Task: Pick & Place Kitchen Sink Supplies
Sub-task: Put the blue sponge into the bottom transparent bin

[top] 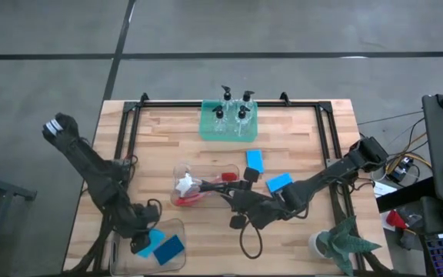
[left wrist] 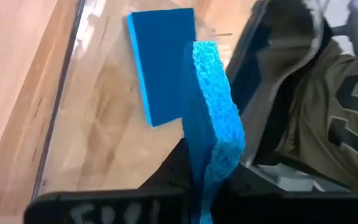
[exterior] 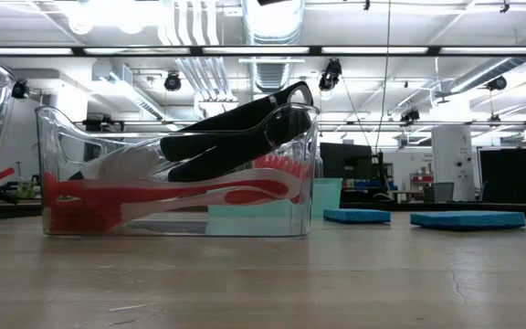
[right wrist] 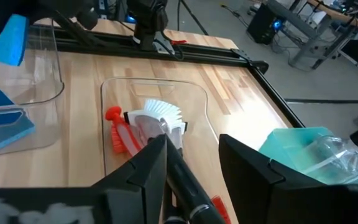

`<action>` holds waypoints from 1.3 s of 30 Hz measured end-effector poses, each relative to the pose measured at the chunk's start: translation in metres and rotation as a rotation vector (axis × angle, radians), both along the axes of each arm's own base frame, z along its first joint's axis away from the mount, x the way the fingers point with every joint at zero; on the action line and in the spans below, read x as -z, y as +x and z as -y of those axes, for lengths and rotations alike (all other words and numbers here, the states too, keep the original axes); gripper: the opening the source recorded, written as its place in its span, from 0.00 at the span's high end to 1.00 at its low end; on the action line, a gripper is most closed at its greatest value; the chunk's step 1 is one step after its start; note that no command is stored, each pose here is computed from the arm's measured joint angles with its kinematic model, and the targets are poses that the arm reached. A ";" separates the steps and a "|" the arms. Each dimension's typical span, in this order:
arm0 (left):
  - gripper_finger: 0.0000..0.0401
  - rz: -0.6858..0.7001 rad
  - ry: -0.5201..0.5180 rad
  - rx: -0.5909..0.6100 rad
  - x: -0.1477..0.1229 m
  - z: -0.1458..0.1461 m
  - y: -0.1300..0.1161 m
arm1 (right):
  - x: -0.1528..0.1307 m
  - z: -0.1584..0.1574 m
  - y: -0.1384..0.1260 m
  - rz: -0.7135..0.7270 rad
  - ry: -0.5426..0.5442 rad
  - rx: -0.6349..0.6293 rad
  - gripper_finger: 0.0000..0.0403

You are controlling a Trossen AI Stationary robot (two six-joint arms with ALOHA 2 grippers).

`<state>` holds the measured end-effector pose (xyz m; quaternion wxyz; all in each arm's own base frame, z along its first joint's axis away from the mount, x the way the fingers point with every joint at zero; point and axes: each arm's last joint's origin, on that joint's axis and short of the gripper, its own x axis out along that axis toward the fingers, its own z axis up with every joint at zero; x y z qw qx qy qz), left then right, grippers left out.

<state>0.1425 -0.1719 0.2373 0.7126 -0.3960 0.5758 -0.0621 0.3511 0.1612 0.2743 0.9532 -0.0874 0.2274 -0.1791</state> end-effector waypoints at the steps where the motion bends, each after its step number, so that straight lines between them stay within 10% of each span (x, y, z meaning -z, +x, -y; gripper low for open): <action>1: 0.93 0.000 0.008 -0.005 0.002 0.001 0.001 | 0.000 0.000 0.000 0.000 0.000 0.001 0.65; 22: 0.49 0.154 0.028 0.048 0.003 0.010 0.011 | 0.007 0.009 -0.030 -0.172 0.150 0.127 0.65; 33: 0.49 0.701 0.027 0.061 -0.044 0.004 0.014 | 0.028 0.021 -0.054 -0.416 0.153 0.236 0.70; 39: 0.49 1.076 0.357 0.051 -0.058 0.006 0.025 | 0.047 0.019 -0.064 -0.666 0.206 0.085 0.72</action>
